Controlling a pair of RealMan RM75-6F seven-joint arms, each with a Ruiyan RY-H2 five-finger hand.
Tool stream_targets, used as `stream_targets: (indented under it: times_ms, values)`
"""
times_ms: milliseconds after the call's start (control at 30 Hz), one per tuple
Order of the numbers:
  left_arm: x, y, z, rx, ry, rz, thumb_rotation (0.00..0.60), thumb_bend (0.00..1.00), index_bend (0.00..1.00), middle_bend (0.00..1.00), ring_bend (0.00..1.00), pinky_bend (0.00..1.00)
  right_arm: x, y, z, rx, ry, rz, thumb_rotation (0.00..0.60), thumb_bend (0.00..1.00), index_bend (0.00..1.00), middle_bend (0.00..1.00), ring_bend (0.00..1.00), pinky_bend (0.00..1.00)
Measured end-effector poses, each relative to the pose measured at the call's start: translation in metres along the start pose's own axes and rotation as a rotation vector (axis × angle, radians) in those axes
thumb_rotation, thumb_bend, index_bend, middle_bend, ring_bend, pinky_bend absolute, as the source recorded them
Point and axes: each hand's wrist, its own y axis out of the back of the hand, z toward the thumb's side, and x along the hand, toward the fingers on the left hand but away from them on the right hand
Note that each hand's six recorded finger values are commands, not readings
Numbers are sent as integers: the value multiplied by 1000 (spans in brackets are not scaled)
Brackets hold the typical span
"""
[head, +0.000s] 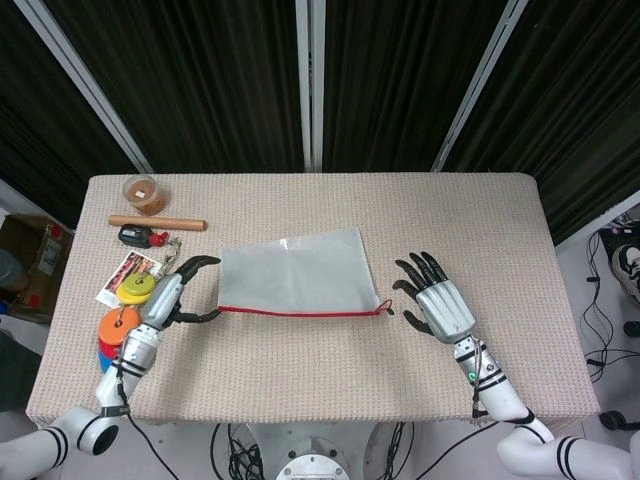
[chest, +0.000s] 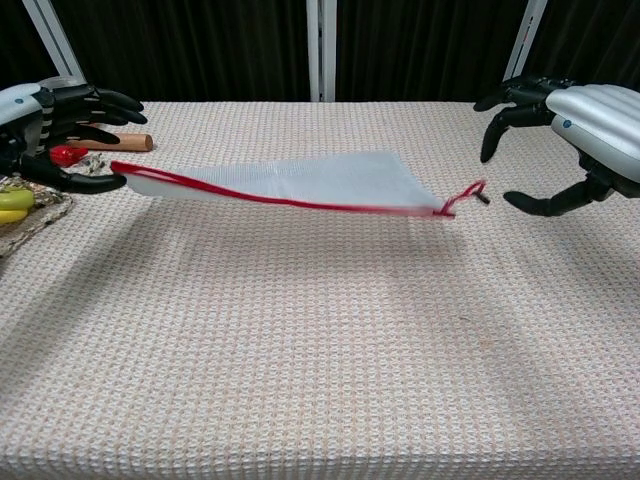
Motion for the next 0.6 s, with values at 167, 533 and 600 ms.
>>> stream_targets:
  times_ms: [167, 533, 600]
  values:
    - [-13, 9, 4, 259, 39, -26, 600, 144, 168, 155, 96, 162, 8, 7, -20, 24, -86, 81, 600, 27, 0, 1, 0, 0]
    - [-86, 97, -24, 599, 265, 175, 600, 129, 201, 182, 105, 163, 53, 61, -83, -16, -260, -41, 600, 167, 8, 131, 0, 33]
    - [-110, 117, -36, 669, 338, 226, 600, 129, 201, 181, 105, 163, 71, 74, -96, -34, -291, -82, 600, 176, 8, 127, 0, 33]
